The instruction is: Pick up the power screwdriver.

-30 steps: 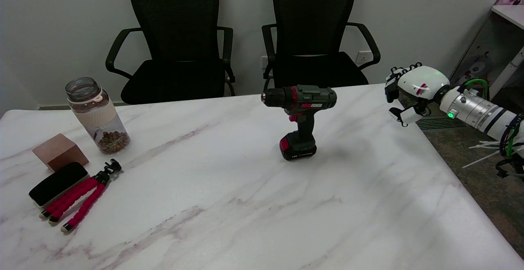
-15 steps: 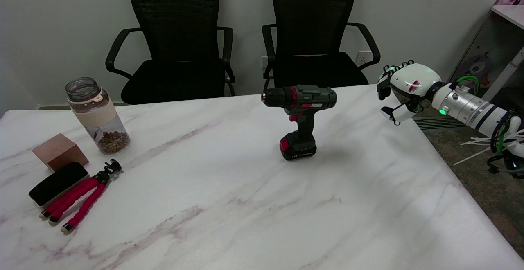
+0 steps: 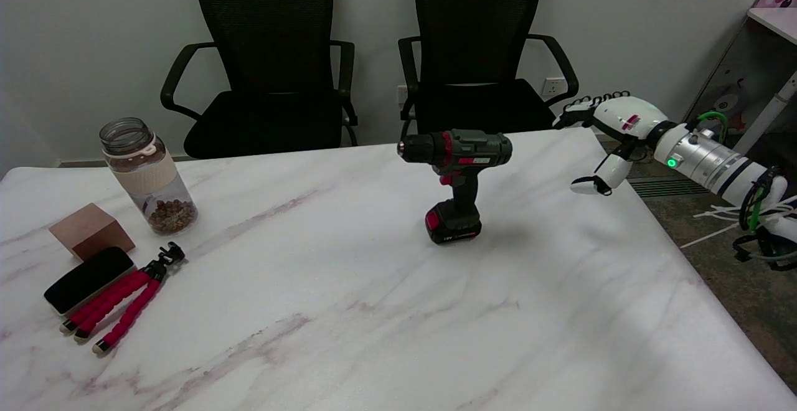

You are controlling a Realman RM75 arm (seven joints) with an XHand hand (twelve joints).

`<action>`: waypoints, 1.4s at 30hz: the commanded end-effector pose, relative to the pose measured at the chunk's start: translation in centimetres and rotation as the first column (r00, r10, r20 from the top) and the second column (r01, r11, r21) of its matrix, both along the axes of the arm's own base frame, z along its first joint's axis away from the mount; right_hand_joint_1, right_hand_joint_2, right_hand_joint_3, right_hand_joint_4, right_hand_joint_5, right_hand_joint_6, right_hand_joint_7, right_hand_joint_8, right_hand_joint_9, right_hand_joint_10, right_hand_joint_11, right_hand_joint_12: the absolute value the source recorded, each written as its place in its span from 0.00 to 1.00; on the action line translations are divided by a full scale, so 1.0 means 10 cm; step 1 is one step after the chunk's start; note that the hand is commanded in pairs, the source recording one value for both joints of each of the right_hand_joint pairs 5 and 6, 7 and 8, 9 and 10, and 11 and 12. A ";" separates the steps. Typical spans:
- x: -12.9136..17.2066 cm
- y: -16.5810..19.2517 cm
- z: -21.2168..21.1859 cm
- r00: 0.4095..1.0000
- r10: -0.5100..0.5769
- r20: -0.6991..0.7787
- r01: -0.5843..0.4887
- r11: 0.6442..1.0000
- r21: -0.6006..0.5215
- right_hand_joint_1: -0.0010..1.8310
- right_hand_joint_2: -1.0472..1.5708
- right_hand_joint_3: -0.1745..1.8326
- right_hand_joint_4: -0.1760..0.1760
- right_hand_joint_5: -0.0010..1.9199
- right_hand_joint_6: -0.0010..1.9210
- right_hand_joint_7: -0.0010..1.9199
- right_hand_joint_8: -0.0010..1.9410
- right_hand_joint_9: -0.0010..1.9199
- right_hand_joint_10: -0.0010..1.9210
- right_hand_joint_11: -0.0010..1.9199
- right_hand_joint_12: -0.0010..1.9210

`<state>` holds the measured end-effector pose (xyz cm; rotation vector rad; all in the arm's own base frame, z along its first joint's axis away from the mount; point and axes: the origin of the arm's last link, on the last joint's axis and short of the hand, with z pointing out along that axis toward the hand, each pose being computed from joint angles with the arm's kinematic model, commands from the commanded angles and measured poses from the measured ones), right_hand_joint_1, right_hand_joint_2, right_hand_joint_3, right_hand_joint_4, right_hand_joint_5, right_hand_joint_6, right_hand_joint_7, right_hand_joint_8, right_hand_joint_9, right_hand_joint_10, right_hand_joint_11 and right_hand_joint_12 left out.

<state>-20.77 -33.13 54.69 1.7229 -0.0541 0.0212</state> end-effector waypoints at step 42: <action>-0.73 0.10 -0.41 0.682 -0.060 0.729 0.128 0.991 -0.038 0.47 0.28 0.56 0.92 0.22 0.22 0.22 0.22 0.24 0.24 0.32 0.32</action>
